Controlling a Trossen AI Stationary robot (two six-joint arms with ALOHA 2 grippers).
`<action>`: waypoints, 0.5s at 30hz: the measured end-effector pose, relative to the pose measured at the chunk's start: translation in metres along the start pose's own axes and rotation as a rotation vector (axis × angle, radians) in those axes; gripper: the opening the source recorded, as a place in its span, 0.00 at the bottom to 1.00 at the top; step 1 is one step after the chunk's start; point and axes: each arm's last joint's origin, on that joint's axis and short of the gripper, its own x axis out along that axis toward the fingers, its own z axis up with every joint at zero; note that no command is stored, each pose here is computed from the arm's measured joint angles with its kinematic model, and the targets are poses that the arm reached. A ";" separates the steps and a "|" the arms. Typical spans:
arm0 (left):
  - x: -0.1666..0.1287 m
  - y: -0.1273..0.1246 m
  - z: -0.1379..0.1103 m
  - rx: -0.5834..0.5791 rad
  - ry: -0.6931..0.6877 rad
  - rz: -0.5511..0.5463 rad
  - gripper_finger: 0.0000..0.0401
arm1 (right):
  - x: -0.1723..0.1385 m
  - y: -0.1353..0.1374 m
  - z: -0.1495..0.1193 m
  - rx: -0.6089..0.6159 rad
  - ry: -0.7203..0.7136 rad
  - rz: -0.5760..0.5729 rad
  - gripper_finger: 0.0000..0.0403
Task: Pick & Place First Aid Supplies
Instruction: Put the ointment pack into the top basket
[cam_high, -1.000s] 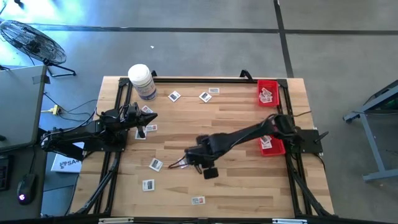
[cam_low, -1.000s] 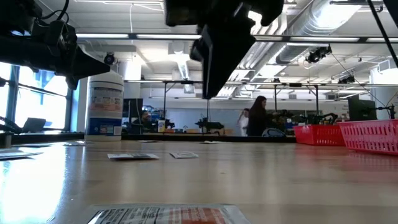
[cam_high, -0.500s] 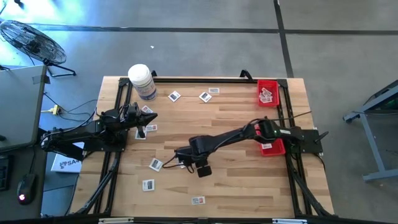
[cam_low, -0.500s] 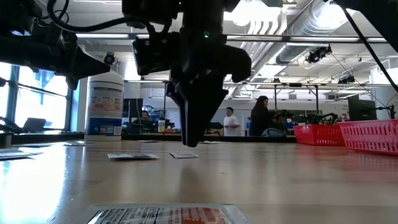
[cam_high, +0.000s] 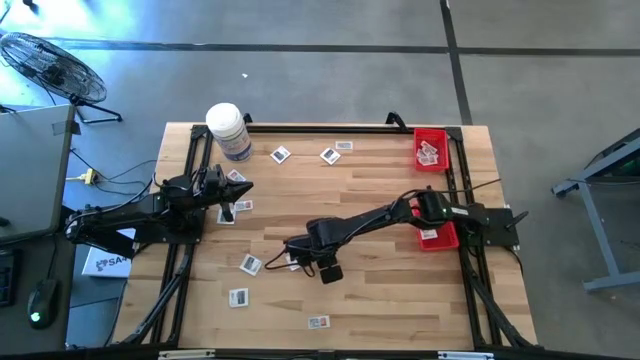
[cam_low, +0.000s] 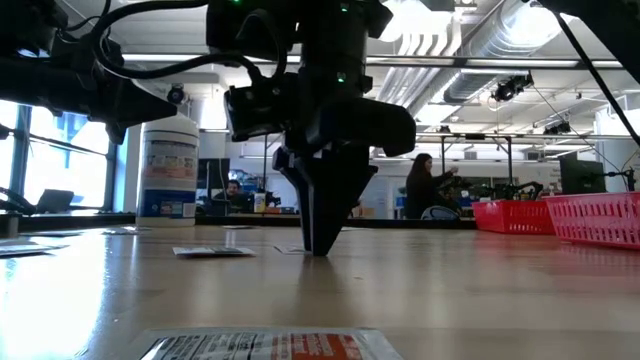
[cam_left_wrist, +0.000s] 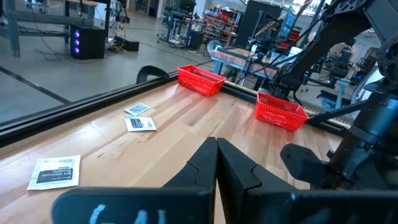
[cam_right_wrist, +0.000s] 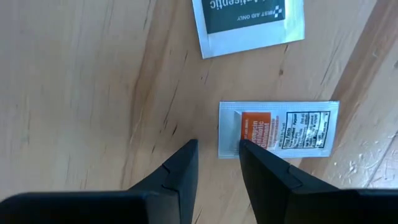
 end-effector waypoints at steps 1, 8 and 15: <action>0.000 0.000 0.000 0.000 0.000 0.000 0.00 | 0.000 0.000 0.000 0.000 0.001 -0.002 0.28; 0.000 0.000 0.000 0.000 0.000 0.000 0.00 | -0.010 0.001 0.005 0.006 0.004 -0.020 0.28; 0.000 0.000 0.000 0.000 0.000 0.000 0.00 | -0.015 0.001 0.006 0.006 0.002 -0.022 0.28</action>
